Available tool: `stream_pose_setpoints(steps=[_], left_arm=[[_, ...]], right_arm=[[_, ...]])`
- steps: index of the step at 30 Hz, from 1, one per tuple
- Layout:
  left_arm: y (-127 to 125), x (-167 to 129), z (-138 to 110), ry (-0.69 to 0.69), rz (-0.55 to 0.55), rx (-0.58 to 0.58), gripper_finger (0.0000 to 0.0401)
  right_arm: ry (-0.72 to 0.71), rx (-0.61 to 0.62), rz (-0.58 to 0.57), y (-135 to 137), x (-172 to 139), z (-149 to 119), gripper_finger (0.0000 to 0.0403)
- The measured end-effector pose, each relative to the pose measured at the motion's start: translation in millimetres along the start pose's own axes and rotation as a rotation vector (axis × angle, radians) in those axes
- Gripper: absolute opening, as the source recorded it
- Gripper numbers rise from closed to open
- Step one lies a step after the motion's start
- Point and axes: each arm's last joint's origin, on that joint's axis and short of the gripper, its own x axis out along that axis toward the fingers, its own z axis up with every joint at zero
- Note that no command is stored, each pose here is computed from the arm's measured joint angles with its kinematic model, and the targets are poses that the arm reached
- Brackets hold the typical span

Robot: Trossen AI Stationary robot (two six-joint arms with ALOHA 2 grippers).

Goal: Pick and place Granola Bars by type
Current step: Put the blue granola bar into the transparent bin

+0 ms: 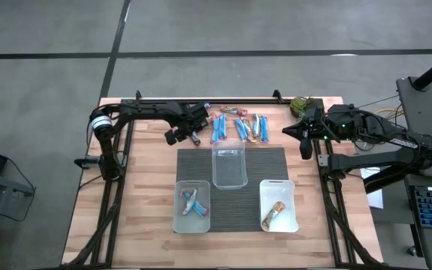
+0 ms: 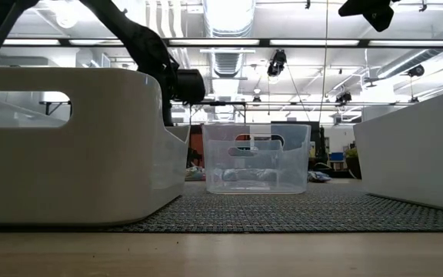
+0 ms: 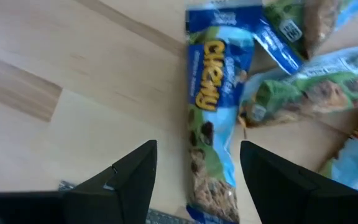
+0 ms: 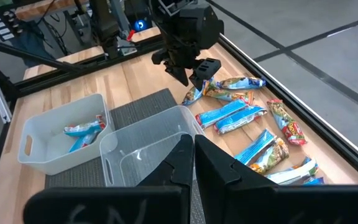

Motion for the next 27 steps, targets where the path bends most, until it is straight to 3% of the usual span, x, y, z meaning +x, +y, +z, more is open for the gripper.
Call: stream_pose_setpoints(steps=[27], left_arm=[[-2.6,15.1,0.1,0.007,0.013,0.002,0.0209]], right_arm=[[-0.001,0.012,-0.001,0.0,0.0,0.1,0.0008]])
